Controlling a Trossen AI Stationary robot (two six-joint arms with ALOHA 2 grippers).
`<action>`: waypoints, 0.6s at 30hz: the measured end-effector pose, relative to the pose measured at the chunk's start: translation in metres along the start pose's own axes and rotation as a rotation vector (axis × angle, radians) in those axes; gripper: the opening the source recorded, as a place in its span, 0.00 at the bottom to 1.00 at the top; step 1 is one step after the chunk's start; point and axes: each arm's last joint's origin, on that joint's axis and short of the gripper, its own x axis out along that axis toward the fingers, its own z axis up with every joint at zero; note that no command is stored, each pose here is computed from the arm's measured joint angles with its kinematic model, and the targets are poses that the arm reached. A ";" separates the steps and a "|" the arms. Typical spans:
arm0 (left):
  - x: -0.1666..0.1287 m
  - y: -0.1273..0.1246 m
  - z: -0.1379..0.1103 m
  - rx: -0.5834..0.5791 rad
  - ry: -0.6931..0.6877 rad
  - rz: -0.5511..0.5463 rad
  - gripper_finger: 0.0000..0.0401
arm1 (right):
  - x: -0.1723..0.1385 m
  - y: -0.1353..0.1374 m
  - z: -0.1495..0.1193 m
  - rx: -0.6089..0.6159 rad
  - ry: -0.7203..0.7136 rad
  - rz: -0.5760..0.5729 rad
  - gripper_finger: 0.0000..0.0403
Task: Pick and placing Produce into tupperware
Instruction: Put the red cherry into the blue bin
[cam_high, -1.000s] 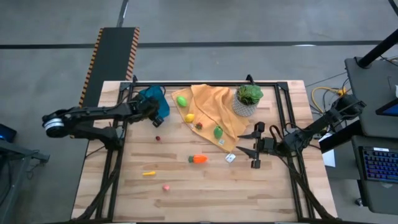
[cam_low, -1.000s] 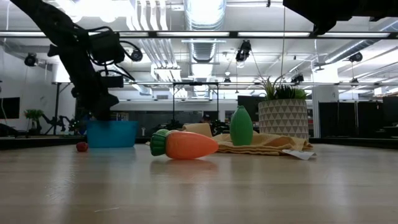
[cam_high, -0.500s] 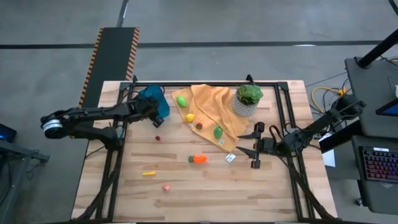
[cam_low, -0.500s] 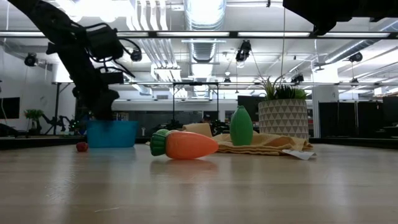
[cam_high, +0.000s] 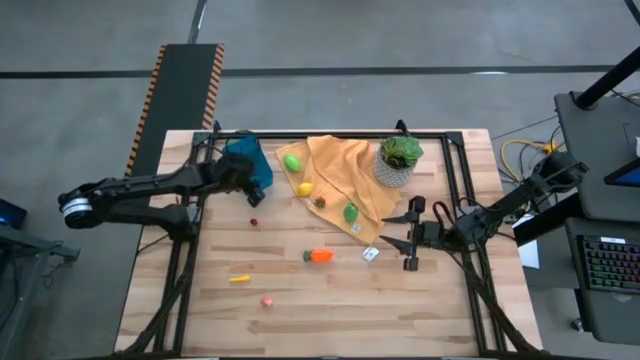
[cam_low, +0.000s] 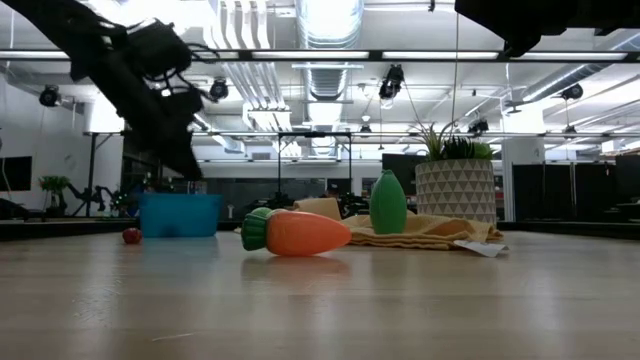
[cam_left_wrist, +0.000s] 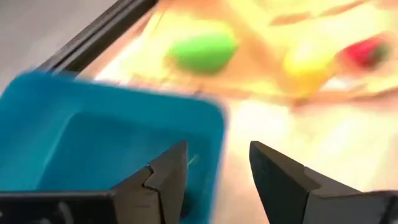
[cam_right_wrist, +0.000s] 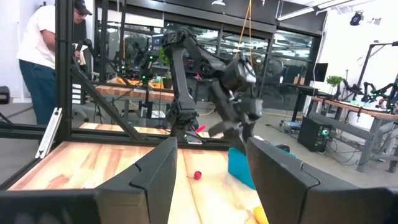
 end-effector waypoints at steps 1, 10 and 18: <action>-0.003 -0.001 0.003 -0.005 -0.033 -0.038 0.40 | 0.000 0.000 0.000 0.000 0.000 0.000 0.46; -0.043 -0.014 0.020 0.064 -0.298 -0.544 0.40 | 0.000 0.000 0.000 0.000 0.000 0.000 0.46; -0.068 -0.024 0.021 0.203 -0.450 -0.689 0.40 | 0.000 0.000 0.000 -0.002 0.003 0.000 0.46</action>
